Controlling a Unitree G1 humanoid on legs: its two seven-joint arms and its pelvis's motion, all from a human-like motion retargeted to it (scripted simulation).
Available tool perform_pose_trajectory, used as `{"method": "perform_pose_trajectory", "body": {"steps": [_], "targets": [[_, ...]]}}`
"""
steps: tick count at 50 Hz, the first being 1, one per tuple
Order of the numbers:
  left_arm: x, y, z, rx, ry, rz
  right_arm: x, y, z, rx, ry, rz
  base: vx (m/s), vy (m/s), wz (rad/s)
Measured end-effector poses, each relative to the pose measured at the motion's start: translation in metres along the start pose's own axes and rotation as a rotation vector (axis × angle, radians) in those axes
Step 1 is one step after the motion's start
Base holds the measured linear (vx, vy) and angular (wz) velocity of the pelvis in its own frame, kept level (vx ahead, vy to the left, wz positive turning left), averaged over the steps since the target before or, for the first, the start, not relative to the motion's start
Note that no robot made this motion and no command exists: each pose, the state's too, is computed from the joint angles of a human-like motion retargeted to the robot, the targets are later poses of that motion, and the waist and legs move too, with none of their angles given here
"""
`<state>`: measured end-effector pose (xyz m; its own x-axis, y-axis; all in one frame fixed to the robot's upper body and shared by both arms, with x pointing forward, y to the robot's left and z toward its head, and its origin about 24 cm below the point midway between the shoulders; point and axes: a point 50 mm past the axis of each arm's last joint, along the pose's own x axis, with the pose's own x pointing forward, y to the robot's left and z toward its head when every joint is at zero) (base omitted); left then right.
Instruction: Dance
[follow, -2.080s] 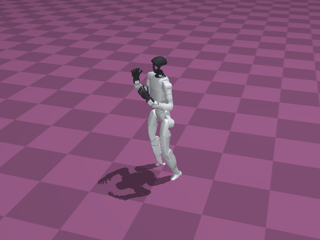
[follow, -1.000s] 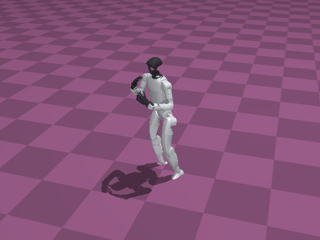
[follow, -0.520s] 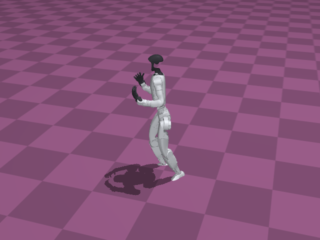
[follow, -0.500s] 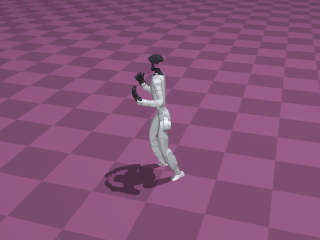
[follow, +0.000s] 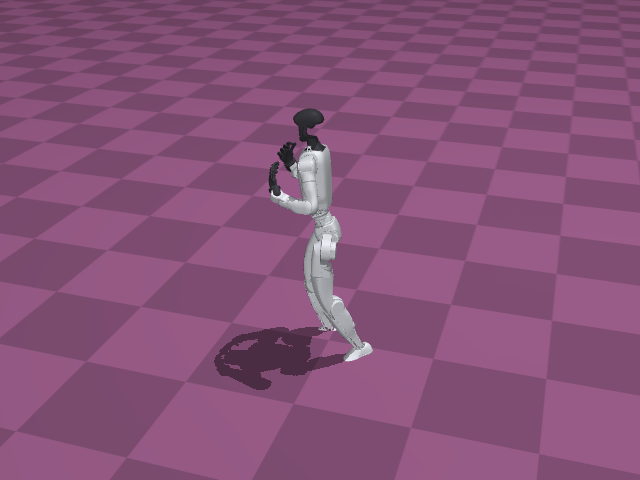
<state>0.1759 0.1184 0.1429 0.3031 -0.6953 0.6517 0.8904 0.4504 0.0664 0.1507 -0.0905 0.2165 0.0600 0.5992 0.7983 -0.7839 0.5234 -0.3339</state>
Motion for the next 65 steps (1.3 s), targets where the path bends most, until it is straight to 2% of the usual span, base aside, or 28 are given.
{"method": "perform_pose_trajectory", "body": {"steps": [14, 25, 33, 45, 49, 58, 65], "targets": [[0.016, 0.004, 0.012, 0.049, -0.182, 0.053, -0.019, -0.014, -0.002, 0.05, 0.014, -0.164, 0.0, 0.01, 0.01], [0.032, 0.0, 0.016, 0.07, -0.144, -0.157, -0.015, -0.018, 0.001, 0.01, 0.048, -0.046, -0.02, 0.01, 0.08], [0.036, -0.011, 0.006, 0.041, -0.159, -0.179, -0.019, 0.002, -0.014, 0.193, 0.002, -0.087, -0.02, -0.06, 0.02], [0.021, -0.022, 0.023, -0.058, -0.219, -0.118, -0.021, 0.021, -0.021, 0.533, -0.002, 0.087, 0.11, -0.09, -0.67], [0.022, -0.019, 0.023, -0.121, -0.255, -0.064, -0.037, 0.018, -0.03, 0.567, 0.084, 0.002, 0.13, -0.03, -1.79], [0.008, -0.013, -0.015, -0.393, -0.222, 0.207, -0.062, 0.014, -0.054, 0.666, 0.128, -0.36, -0.04, -0.05, -3.22], [0.003, -0.012, -0.034, -0.45, -0.069, 0.241, -0.08, 0.016, -0.071, 0.639, 0.345, -0.409, -0.01, -0.17, -3.63]]}}
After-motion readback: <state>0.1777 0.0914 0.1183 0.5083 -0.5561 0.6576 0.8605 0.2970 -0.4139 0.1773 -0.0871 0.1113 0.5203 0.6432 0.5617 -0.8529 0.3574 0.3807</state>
